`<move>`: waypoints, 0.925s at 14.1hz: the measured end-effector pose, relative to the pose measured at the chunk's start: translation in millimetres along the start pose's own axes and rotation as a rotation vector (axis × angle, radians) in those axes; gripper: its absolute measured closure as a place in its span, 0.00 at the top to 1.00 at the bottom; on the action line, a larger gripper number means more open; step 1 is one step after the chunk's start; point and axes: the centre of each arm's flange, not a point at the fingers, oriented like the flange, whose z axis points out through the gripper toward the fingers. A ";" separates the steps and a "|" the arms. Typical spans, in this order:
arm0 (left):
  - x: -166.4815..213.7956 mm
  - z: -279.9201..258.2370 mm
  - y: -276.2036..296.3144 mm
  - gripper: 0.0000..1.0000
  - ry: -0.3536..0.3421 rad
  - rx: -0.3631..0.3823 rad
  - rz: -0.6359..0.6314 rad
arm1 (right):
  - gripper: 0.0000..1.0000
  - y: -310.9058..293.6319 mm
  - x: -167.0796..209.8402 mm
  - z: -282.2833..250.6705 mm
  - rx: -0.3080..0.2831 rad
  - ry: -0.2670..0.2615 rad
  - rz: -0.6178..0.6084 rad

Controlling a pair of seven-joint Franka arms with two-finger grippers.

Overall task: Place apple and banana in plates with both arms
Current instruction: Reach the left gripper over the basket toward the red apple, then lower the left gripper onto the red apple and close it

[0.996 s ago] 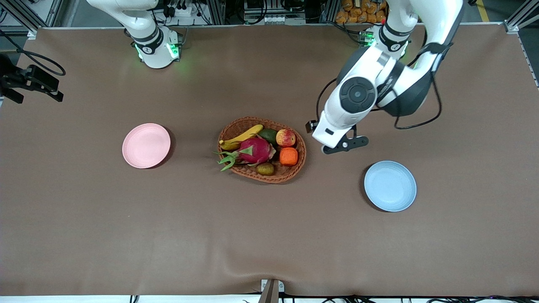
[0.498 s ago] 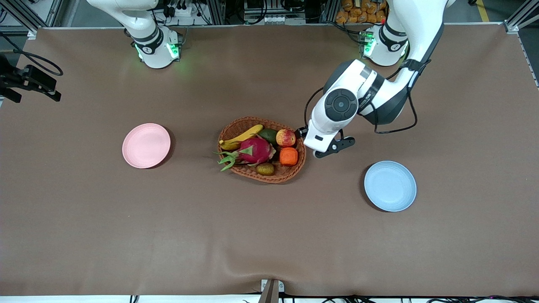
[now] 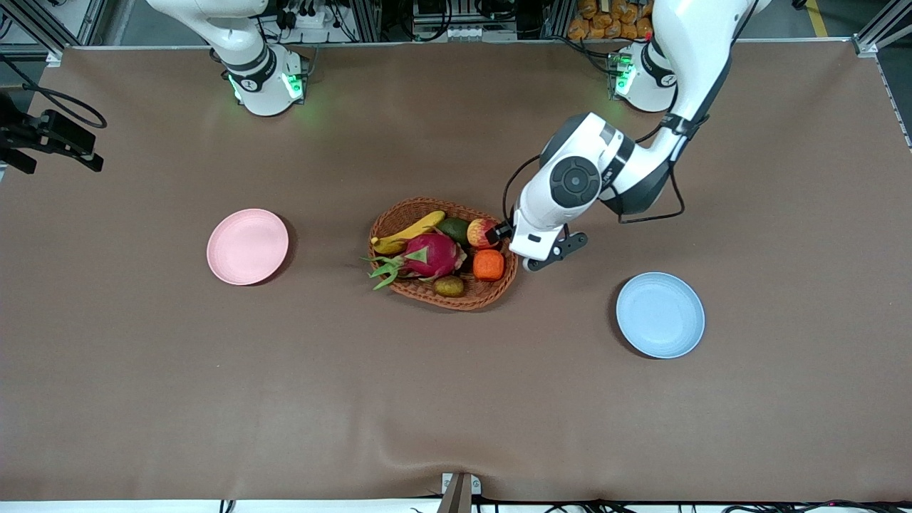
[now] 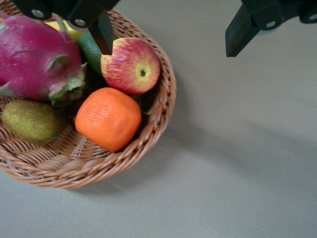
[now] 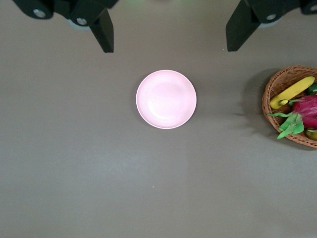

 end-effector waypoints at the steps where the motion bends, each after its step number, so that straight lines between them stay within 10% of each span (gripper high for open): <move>1: -4.8 5.9 2.1 1.00 0.009 -0.016 -0.015 | 1.00 0.0 -0.1 0.1 0.000 -0.001 0.000; 13: -26.2 62.9 21.8 1.00 0.013 -0.094 -0.112 | 1.00 4.0 -1.2 1.1 0.001 -0.011 0.008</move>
